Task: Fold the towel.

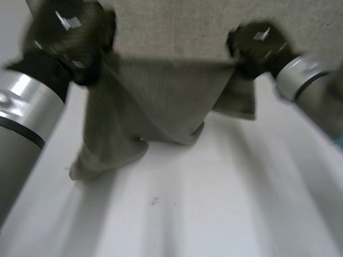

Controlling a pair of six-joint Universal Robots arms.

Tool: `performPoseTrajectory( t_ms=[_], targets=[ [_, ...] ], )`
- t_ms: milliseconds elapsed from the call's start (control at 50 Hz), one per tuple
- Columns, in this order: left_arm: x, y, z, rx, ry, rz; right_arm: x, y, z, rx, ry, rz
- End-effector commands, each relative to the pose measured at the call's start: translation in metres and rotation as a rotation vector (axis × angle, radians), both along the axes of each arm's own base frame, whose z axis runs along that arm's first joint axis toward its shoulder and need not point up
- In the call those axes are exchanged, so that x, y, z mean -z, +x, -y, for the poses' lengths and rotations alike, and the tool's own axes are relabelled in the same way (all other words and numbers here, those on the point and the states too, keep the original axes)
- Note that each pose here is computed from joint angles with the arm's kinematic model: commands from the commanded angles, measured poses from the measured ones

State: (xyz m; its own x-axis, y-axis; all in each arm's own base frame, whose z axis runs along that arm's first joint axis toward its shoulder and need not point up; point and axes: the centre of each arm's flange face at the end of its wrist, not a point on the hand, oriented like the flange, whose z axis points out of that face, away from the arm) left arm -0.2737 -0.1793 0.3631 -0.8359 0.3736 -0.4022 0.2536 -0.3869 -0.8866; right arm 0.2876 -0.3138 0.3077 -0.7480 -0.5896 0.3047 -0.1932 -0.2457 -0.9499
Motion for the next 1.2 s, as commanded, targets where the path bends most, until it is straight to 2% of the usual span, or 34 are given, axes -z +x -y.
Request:
performPoseTrajectory(
  t_ms=[20,140,220,240,260,280,300,320,400,460,520,600,640,800,920,960,980,1020,1040,1080,1200],
  targets=[
    [-0.051,0.018,-0.013,-0.030,-0.198,-0.158,-0.088,-0.042,-0.050,0.080,-0.190,-0.152],
    [-0.049,0.025,-0.018,-0.065,-0.186,-0.158,-0.096,-0.048,-0.070,0.070,-0.157,-0.251],
    [-0.024,0.024,-0.015,-0.072,-0.094,-0.084,-0.078,-0.047,-0.082,0.035,-0.079,-0.414],
    [-0.011,0.025,-0.014,-0.076,-0.044,-0.043,-0.066,-0.044,-0.084,0.009,-0.041,-0.478],
    [0.005,0.025,-0.011,-0.079,0.016,0.000,-0.066,-0.044,-0.084,0.009,-0.041,-0.479],
    [0.005,0.025,-0.011,-0.079,0.016,0.000,-0.049,-0.039,-0.082,-0.026,0.006,-0.544],
    [0.027,0.022,-0.005,-0.080,0.090,0.052,-0.032,-0.035,-0.082,-0.067,0.057,-0.609],
    [0.051,0.017,0.002,-0.079,0.170,0.109,-0.031,-0.035,-0.082,-0.067,0.057,-0.609],
    [0.091,0.010,0.014,-0.080,0.293,0.186,0.007,-0.027,-0.082,-0.141,0.171,-0.751],
    [0.124,0.002,0.023,-0.070,0.382,0.243,0.028,-0.021,-0.076,-0.159,0.217,-0.794],
    [0.145,-0.008,0.029,-0.027,0.427,0.273,0.035,-0.018,-0.074,-0.162,0.233,-0.808],
    [0.150,-0.017,0.037,0.034,0.417,0.254,0.046,-0.009,-0.076,-0.173,0.224,-0.821],
    [0.155,-0.027,0.041,0.099,0.401,0.225,0.047,-0.006,-0.078,-0.175,0.207,-0.816],
    [0.152,-0.042,0.048,0.207,0.361,0.093,0.038,-0.010,-0.081,-0.145,0.146,-0.786],
    [0.159,-0.048,0.043,0.292,0.369,0.096,0.027,-0.013,-0.087,-0.133,0.119,-0.762],
    [0.168,-0.052,0.036,0.369,0.387,0.123,0.024,-0.013,-0.088,-0.129,0.115,-0.754],
    [0.168,-0.052,0.036,0.370,0.388,0.123,0.020,-0.014,-0.090,-0.125,0.108,-0.747],
    [0.176,-0.056,0.028,0.460,0.371,0.179,0.018,-0.016,-0.090,-0.120,0.103,-0.742],
    [0.176,-0.056,0.028,0.460,0.371,0.180,0.018,-0.016,-0.091,-0.121,0.102,-0.743],
    [0.182,-0.059,0.021,0.529,0.316,0.266,0.020,-0.018,-0.090,-0.117,0.112,-0.745],
    [0.194,-0.060,0.013,0.594,0.203,0.416,0.029,-0.026,-0.087,-0.101,0.155,-0.755]
  ],
)
